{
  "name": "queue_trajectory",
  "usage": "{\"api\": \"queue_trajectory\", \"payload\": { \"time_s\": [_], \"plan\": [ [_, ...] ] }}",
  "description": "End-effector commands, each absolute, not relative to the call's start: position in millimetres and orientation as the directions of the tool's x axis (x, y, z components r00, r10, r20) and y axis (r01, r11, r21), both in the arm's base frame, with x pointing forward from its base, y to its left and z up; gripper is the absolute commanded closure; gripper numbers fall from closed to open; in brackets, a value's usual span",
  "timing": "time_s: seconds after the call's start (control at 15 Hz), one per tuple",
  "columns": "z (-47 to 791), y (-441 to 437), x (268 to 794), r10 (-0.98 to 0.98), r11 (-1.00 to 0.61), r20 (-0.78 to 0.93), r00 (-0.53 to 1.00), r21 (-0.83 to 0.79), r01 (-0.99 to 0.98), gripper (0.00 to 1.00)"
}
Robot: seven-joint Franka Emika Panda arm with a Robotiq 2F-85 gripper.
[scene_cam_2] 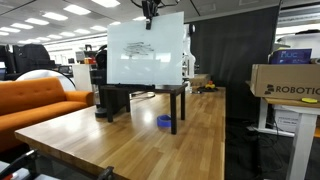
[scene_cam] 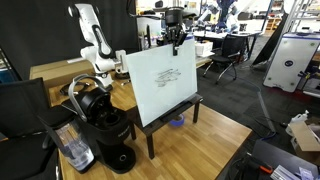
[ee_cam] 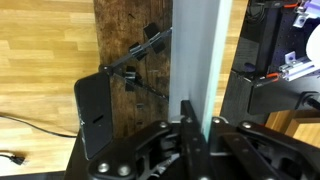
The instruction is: Put the whiteboard on the wooden stand
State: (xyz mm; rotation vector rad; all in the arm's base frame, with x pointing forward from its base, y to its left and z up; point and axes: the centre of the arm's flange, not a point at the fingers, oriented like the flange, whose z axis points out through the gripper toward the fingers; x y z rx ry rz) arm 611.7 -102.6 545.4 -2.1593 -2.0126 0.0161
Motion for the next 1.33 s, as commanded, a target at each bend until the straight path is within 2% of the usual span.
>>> {"api": "queue_trajectory", "payload": {
  "time_s": [0.0,0.8,1.27],
  "plan": [
    [552,-111,603,0.983,-0.049,0.17,0.068,-0.116,0.992,0.99],
    [536,-112,612,0.974,-0.114,0.175,0.144,-0.169,0.979,0.99],
    [510,-117,642,0.969,-0.156,0.153,0.195,-0.235,0.96,0.99]
  ]
}}
